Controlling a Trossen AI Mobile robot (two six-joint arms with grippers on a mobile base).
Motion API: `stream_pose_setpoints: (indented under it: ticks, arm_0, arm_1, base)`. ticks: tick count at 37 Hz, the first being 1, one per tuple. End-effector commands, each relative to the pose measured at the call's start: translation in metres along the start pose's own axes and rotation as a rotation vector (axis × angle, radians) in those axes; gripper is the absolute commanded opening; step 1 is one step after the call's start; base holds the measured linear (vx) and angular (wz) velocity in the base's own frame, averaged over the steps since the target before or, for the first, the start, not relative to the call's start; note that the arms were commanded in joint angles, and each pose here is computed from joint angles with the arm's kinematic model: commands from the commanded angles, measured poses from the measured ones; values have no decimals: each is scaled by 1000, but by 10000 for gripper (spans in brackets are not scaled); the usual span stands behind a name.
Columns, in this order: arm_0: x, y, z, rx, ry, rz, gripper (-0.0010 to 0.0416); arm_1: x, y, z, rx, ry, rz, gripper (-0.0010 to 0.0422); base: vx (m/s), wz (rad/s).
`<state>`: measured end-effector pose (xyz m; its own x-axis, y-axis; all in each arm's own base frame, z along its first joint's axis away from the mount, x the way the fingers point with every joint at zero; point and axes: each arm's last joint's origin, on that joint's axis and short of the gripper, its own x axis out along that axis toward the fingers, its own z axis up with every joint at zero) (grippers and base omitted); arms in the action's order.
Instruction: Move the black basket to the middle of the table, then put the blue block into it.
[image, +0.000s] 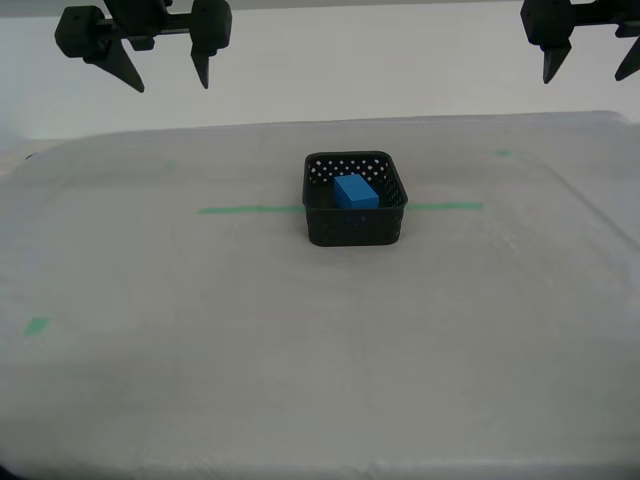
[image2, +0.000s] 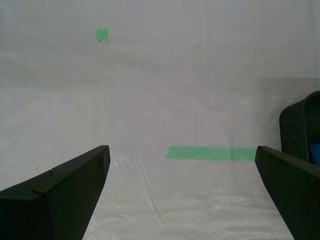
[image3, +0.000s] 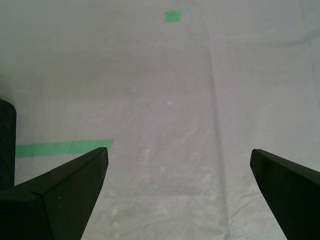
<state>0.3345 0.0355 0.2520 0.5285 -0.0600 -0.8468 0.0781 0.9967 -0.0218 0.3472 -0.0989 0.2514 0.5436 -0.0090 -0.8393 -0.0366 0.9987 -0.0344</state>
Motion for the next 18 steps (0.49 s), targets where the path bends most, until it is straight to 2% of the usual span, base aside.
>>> stream_pose_setpoints:
  ticks: [1, 18]
  arm_0:
    - [0, 0, 0, -1, -1, -2, 399]
    - [0, 0, 0, -1, -1, -1, 398]
  arm_1:
    - [0, 0, 0, 1, -1, -2, 400]
    - [0, 0, 0, 1, -1, -2, 400]
  base:
    - [0, 0]
    - [0, 0]
